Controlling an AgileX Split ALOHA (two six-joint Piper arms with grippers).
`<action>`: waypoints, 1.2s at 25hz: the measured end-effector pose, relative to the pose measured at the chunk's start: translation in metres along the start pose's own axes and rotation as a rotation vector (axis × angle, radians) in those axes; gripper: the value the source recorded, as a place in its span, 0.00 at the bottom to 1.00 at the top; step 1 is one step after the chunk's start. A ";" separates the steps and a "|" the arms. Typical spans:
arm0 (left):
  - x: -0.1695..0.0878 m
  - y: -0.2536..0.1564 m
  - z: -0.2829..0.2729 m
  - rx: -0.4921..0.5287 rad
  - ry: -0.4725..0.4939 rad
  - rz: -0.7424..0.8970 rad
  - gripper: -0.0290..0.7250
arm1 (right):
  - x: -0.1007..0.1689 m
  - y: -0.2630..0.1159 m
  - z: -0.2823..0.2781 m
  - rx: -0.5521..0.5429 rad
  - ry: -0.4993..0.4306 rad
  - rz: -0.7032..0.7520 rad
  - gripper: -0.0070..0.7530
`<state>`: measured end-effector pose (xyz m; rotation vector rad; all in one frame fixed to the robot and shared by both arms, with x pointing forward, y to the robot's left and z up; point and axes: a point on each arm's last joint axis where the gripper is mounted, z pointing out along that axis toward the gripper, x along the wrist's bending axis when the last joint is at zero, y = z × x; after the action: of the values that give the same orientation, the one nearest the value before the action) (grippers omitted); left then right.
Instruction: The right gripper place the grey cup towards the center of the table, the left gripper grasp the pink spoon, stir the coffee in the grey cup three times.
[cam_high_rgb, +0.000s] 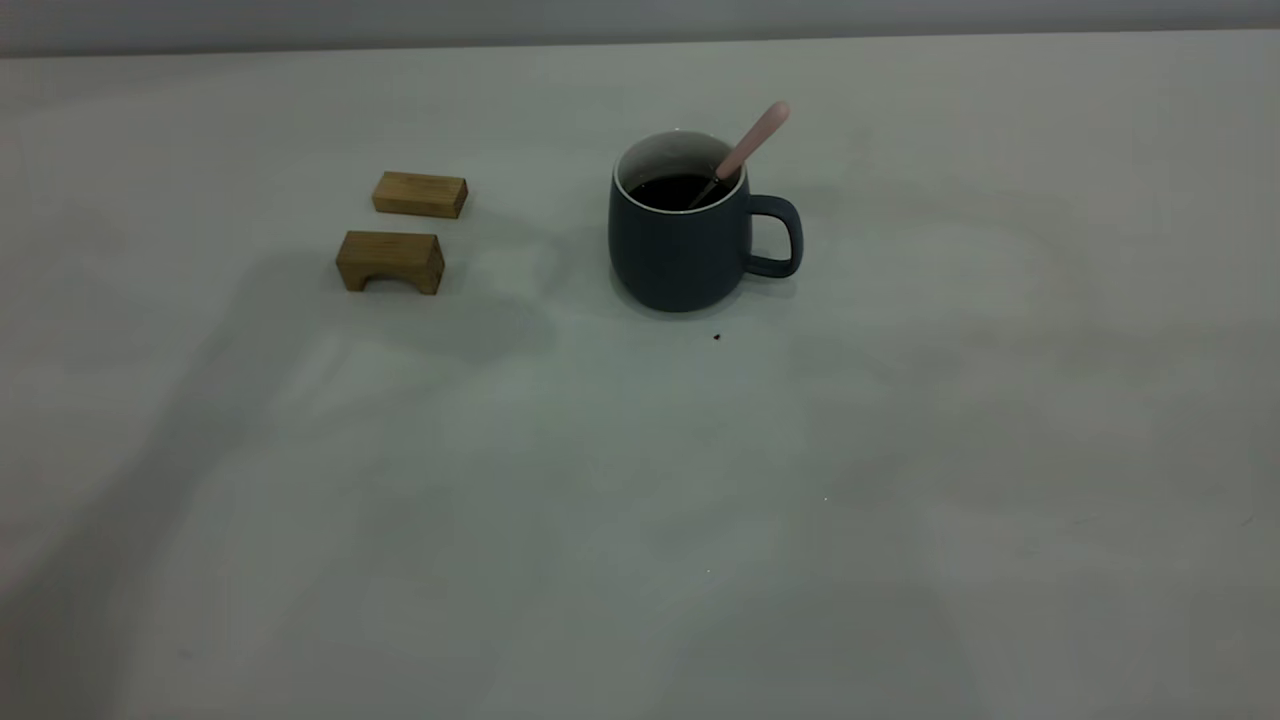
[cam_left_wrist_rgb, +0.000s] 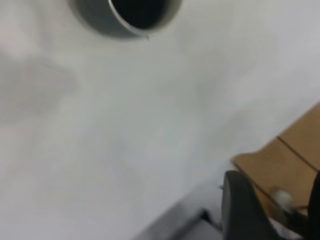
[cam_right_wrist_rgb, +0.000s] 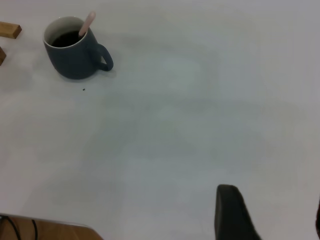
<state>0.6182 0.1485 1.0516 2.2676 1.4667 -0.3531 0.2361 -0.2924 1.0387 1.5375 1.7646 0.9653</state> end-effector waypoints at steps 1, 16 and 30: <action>-0.005 -0.004 -0.015 -0.029 0.033 0.026 0.56 | 0.000 0.000 0.000 0.000 0.000 0.000 0.59; -0.057 -0.172 -0.166 -0.356 0.477 0.013 0.56 | 0.000 0.000 0.000 0.000 0.000 0.000 0.59; -0.023 -0.358 -0.079 -0.453 0.548 -0.077 0.56 | 0.000 0.000 0.000 0.000 0.000 0.000 0.59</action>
<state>0.2818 0.2955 1.0579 2.0120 1.6737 0.5748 0.2361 -0.2924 1.0387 1.5375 1.7646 0.9653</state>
